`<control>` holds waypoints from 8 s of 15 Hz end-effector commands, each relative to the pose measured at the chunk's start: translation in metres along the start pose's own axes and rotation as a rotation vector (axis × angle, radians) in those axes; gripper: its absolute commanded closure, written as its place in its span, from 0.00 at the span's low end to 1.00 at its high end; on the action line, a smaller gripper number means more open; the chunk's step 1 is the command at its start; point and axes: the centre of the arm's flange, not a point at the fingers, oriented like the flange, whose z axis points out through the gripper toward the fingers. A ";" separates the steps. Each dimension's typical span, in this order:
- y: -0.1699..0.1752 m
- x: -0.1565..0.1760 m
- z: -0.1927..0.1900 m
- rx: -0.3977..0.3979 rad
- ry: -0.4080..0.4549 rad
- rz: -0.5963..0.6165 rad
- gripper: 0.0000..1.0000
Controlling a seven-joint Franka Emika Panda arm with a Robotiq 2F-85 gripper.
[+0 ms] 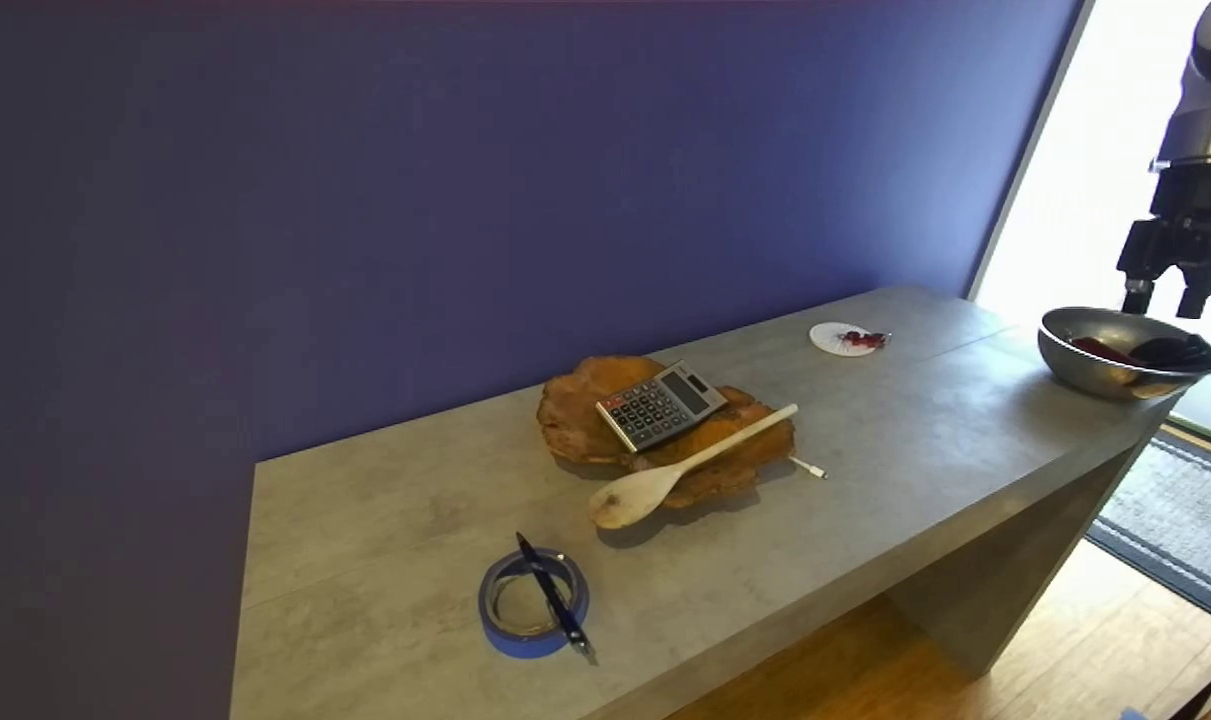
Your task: Remove the cart from the bowl
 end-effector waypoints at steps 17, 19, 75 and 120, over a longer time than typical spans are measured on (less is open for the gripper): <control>0.075 0.030 0.009 0.007 0.340 -0.089 0.00; 0.076 0.031 0.012 0.016 0.328 -0.089 0.00; -0.051 0.158 -0.065 -0.340 0.556 -0.783 0.99; -0.024 0.273 0.025 -0.706 0.242 -1.684 0.71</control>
